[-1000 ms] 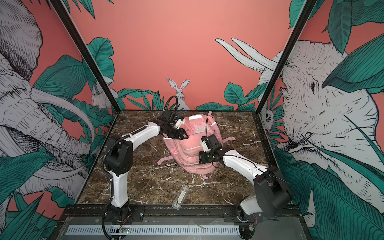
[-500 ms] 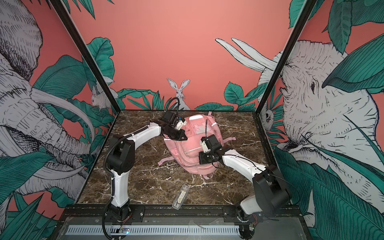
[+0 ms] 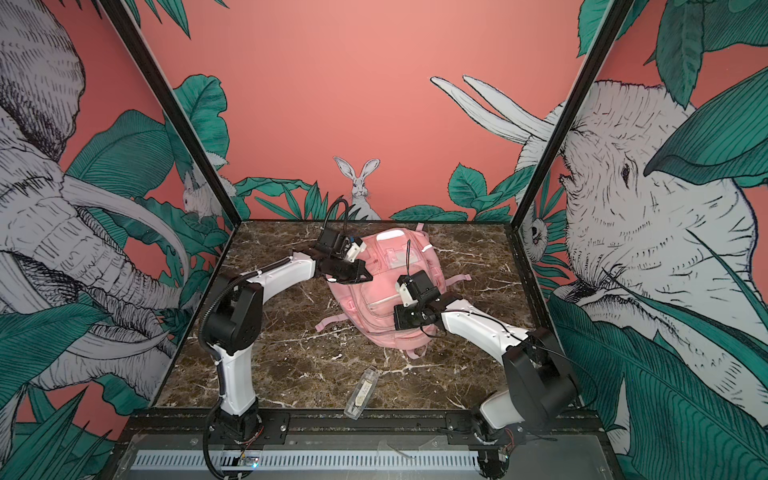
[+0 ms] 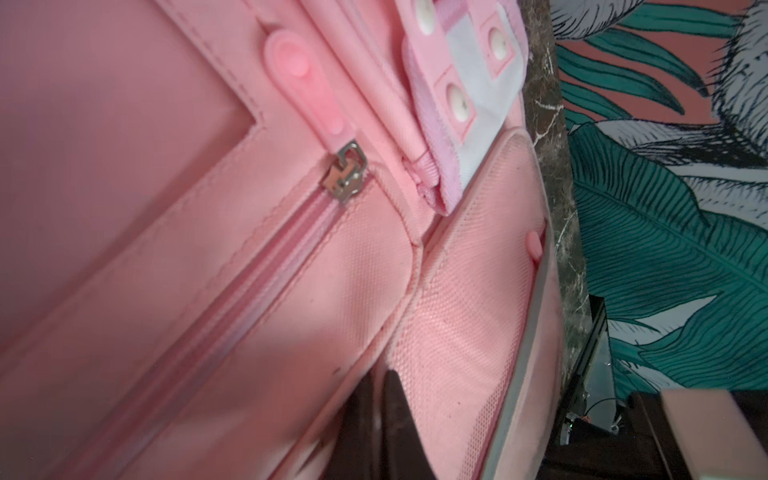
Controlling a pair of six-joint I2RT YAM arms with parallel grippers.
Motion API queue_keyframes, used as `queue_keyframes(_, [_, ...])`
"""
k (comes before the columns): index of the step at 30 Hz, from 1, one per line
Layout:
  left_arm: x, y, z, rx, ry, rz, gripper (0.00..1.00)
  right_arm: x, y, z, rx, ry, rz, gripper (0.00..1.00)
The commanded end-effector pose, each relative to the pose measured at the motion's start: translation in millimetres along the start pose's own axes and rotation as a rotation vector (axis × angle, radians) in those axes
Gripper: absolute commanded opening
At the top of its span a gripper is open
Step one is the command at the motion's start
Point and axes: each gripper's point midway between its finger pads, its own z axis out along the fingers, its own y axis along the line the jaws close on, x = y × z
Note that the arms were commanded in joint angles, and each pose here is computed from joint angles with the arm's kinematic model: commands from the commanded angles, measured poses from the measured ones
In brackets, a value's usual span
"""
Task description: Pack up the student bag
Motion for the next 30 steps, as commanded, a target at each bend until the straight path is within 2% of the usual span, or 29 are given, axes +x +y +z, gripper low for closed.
queue_keyframes(1, [-22, 11, -28, -0.054, -0.146, -0.105, 0.00, -5, 25, 7, -0.071, -0.009, -0.029, 0.00])
queue_keyframes(11, [-18, 23, -37, -0.068, -0.248, -0.227, 0.00, -12, 68, 23, -0.120, -0.001, -0.097, 0.00])
queue_keyframes(30, [-17, 18, -42, -0.048, -0.313, -0.288, 0.00, -22, 126, 54, -0.205, 0.021, -0.142, 0.00])
